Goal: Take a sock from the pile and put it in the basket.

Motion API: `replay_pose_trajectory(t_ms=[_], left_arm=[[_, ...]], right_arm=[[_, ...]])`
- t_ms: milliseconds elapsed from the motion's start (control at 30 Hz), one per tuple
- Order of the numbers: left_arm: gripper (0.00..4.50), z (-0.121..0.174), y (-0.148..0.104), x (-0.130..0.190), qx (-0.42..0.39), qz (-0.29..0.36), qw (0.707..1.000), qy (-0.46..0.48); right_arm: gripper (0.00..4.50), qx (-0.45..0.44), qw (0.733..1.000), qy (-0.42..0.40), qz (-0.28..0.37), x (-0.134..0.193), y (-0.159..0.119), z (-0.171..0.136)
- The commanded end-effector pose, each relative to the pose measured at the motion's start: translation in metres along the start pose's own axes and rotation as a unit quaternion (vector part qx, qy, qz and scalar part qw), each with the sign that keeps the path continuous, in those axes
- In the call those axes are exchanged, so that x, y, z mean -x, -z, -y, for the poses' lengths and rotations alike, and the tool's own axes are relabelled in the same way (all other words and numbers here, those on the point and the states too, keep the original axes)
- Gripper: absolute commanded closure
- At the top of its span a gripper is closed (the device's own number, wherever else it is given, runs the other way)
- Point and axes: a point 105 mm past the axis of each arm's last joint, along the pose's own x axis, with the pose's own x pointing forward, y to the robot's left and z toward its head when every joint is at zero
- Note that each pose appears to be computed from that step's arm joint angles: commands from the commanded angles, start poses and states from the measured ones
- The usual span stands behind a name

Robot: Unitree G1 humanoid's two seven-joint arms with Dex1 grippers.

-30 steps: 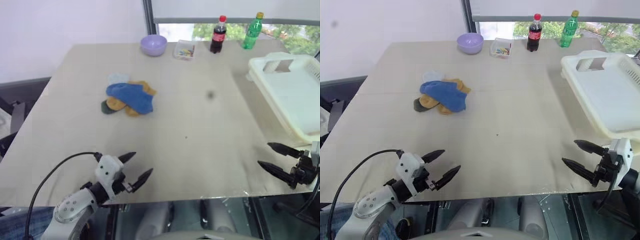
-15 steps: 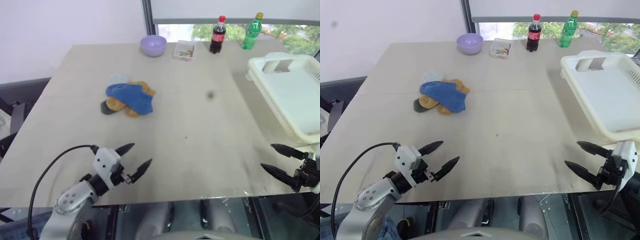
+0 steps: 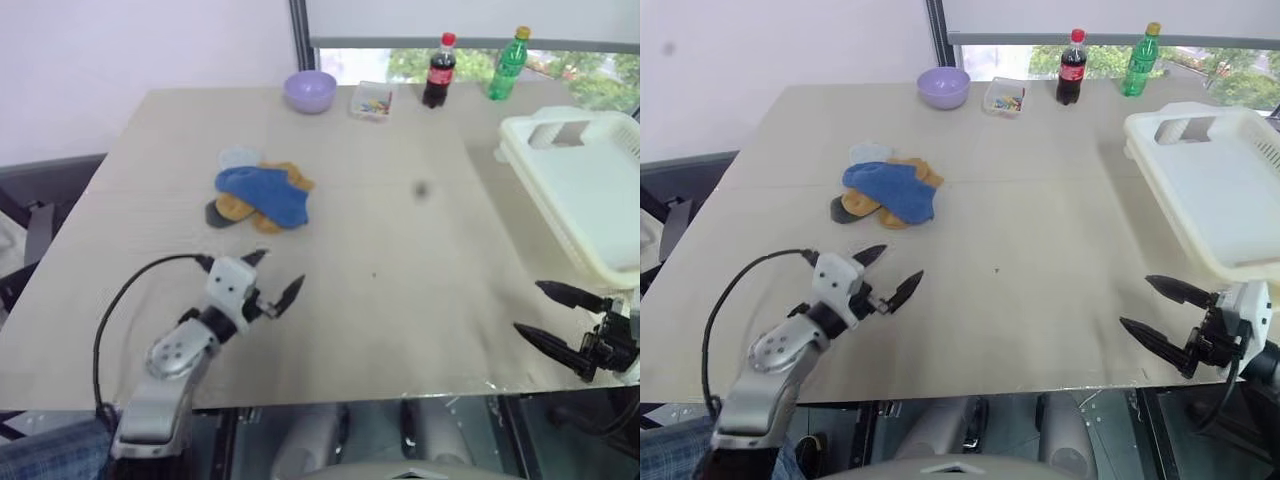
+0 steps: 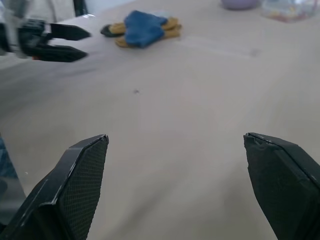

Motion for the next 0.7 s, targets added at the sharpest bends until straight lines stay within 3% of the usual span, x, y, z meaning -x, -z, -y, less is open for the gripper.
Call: replay_pose_trajectory(t_ms=[33, 233, 533, 700], left_arm=[[0.0, -0.008, -0.001, -0.017, -0.062, -0.001, 0.998, -0.028], [0.0, -0.028, -0.002, -0.053, -0.113, 0.0, 0.99, -0.087], [0.0, -0.026, 0.008, -0.088, -0.154, -0.007, 0.986, -0.057], [2.29, -0.035, 0.009, -0.09, -0.156, -0.009, 0.985, -0.071]], right_arm=[[0.08, 0.023, 1.0, -0.008, 0.019, -0.003, -0.017, -0.009], [0.08, 0.028, 0.999, 0.0, 0.028, -0.006, -0.025, -0.018], [0.08, 0.026, 0.999, 0.022, 0.027, -0.002, -0.021, -0.019], [0.0, 0.027, 0.999, 0.025, 0.027, -0.002, -0.02, -0.018]])
